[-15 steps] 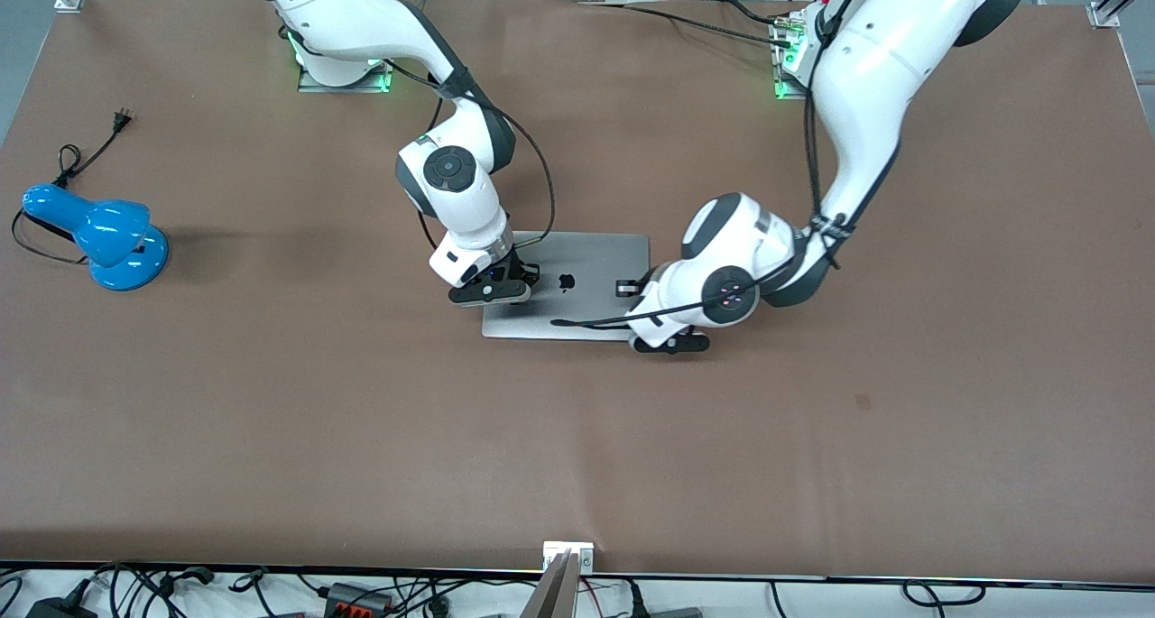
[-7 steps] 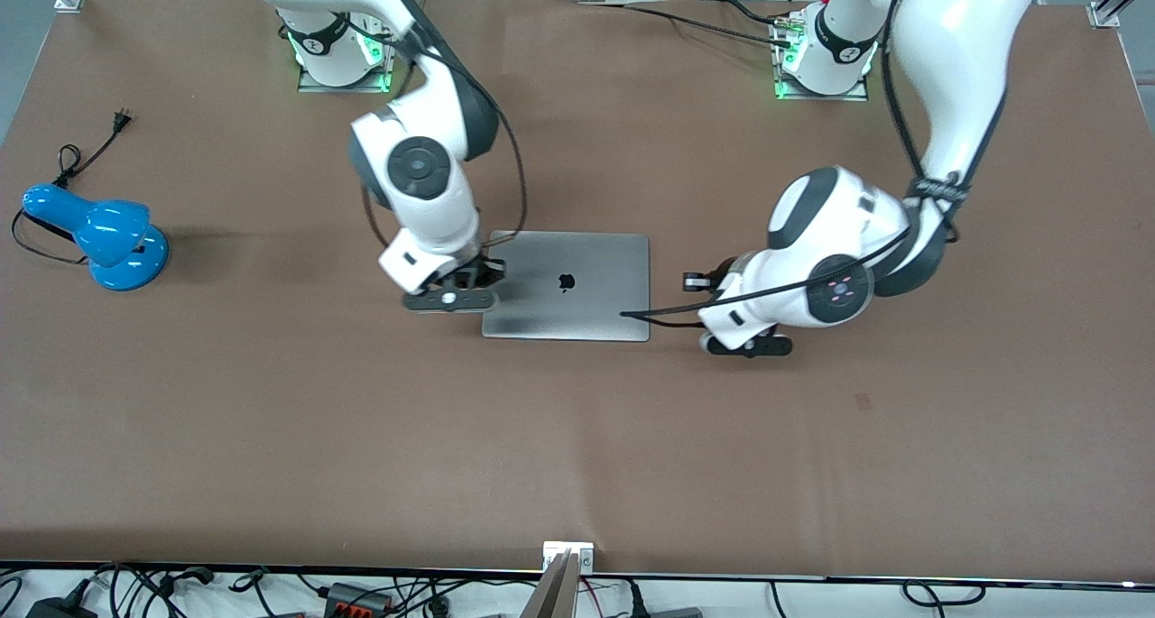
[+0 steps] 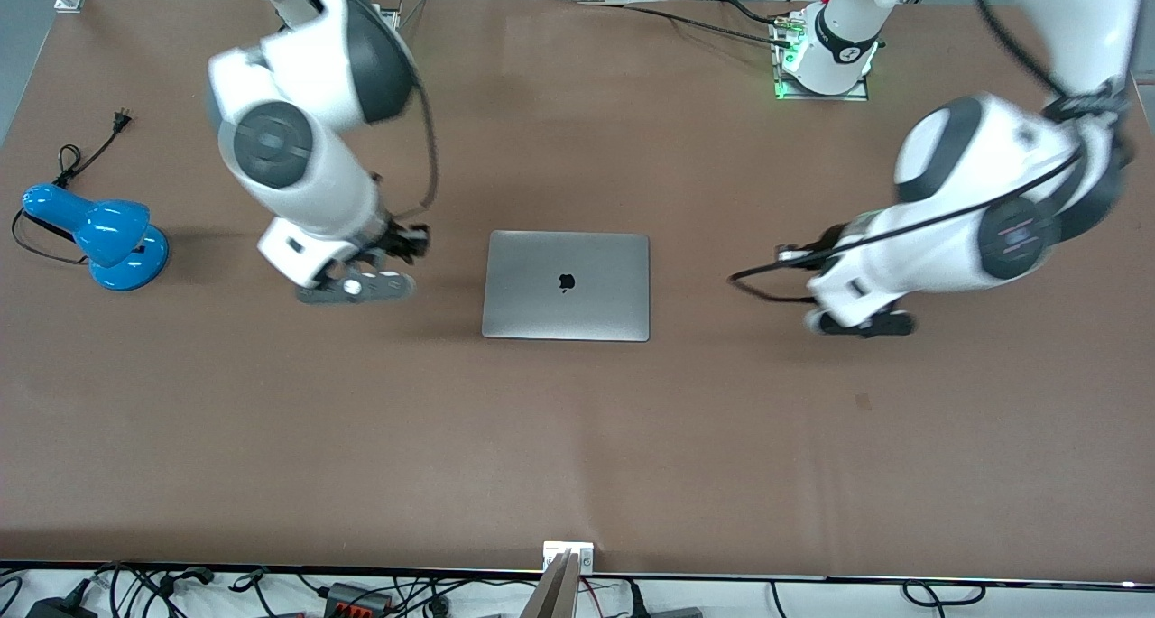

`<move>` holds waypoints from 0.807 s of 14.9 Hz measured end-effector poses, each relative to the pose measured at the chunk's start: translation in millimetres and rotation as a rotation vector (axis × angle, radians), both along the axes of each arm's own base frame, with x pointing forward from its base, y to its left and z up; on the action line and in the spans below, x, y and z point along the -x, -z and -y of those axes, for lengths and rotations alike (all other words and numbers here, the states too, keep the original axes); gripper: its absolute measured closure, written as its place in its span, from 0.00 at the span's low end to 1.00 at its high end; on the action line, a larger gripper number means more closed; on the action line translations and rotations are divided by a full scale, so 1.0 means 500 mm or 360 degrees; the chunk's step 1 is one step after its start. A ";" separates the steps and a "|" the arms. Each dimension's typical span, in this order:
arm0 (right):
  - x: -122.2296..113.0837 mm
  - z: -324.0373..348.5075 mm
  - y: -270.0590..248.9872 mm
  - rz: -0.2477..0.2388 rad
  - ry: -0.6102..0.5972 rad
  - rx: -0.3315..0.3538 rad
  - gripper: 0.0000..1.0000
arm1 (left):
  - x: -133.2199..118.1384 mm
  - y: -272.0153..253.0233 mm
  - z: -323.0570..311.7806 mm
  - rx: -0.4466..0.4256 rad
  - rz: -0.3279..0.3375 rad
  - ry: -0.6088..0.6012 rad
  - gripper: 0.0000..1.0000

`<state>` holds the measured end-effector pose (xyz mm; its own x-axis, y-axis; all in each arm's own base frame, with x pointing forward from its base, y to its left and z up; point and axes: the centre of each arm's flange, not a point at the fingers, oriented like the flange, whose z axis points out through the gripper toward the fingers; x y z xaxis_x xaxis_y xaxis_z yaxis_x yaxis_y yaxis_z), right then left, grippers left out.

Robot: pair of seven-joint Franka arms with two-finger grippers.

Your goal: Close laptop with both arms from behind

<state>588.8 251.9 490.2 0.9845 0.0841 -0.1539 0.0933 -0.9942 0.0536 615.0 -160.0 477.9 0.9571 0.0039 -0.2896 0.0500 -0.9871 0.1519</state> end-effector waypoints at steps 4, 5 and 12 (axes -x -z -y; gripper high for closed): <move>0.021 0.215 -0.120 -0.0130 -0.0087 -0.0032 0.00 | 0.049 -0.142 -0.083 -0.0065 0.0096 -0.0011 0.97; 0.021 0.270 -0.143 -0.0121 -0.0115 -0.0046 0.00 | 0.065 -0.165 -0.093 -0.0081 0.0108 -0.0020 0.97; 0.048 0.455 -0.323 0.0104 -0.0010 -0.0046 0.00 | 0.095 -0.141 -0.188 -0.0143 0.0168 -0.0180 0.41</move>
<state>564.9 24.4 651.7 0.9918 0.0936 -0.0867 0.0966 -0.9948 0.0308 567.7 -65.8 548.5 0.9742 0.1346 -0.1810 0.1498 -0.9860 0.0734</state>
